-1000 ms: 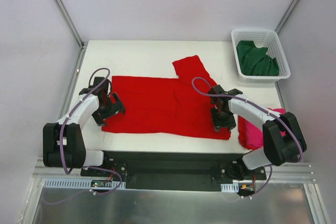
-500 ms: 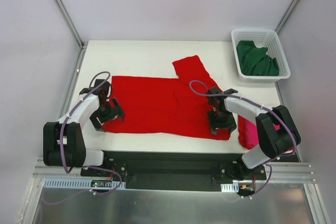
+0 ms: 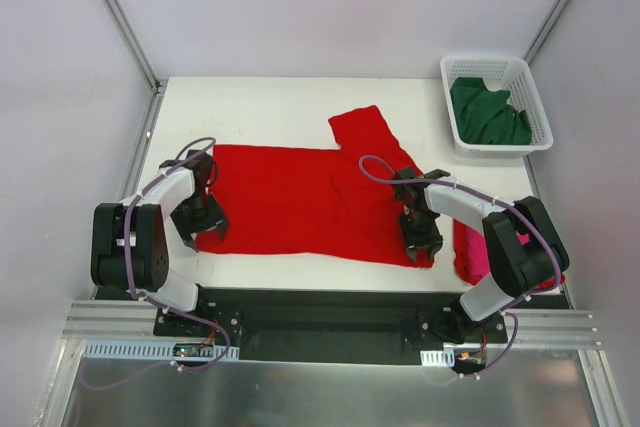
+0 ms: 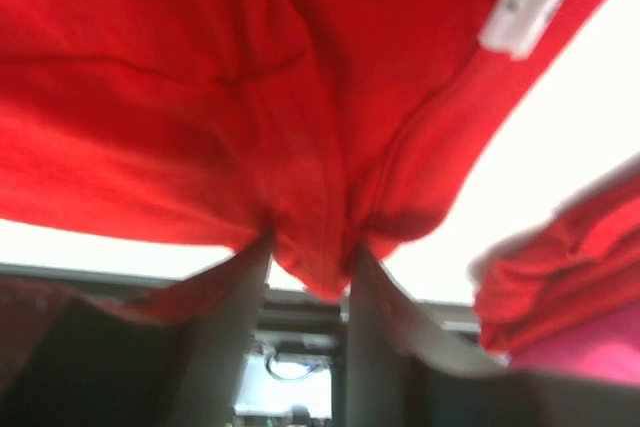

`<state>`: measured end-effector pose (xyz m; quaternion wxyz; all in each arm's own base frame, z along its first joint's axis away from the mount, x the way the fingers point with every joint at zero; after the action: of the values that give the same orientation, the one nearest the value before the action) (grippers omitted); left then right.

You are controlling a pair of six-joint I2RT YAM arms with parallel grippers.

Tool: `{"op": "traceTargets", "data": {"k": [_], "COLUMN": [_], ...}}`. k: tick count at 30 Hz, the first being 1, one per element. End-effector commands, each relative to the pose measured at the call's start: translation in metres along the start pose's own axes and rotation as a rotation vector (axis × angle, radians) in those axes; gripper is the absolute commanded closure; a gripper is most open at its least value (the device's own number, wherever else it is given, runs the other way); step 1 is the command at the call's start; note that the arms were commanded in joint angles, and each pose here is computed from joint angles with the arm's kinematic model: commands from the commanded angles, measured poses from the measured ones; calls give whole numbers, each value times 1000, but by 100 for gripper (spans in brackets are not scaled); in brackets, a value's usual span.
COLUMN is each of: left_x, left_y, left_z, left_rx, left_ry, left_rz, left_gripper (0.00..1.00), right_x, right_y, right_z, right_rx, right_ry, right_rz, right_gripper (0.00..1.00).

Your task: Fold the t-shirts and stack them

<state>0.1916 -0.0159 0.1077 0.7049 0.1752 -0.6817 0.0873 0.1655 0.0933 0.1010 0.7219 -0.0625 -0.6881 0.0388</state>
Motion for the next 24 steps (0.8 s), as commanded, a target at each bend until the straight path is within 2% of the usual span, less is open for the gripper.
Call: {"op": "traceTargets", "data": {"k": [1,3,4,6,12,24], "left_x": [5,7,7,8,7,8], "left_y": [8,9,9,10,11,20], "left_z": [-7,-8,-10,-11,-14,-16], "left_rx": [-27,-40,-43,-55,-87,-136], "left_ry": [-15,-22,-24,-28,-29,-36], "left_rz": [-58,-68,-70,-72,-85,-159], "left_gripper": [63,78,90,100,100,100], "right_x": [7,9,10,12,22,28], "right_y": [-2,-2,-3,-3,-6,-11], "right_z": [1,0,0,-2,-5,-6], "right_rx": [18,18,19,20,30,44], "right_ry": [15,12,10,5,-7,45], "right_rz": [15,20,26,30,59,130], "right_gripper": [65,72,74,80,91,96]}}
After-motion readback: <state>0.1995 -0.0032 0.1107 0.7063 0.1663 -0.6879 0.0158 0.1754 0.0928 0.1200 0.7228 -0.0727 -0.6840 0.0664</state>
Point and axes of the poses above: each gripper's point midway between its finger pads, its own x axis back along the fingers, its own y axis along the line the jaws close on, z = x × y, the point moved 8 cm from there along x, back along the fingers, and after that the axes turned 12 degrees about -x, right-handed, at the moved point
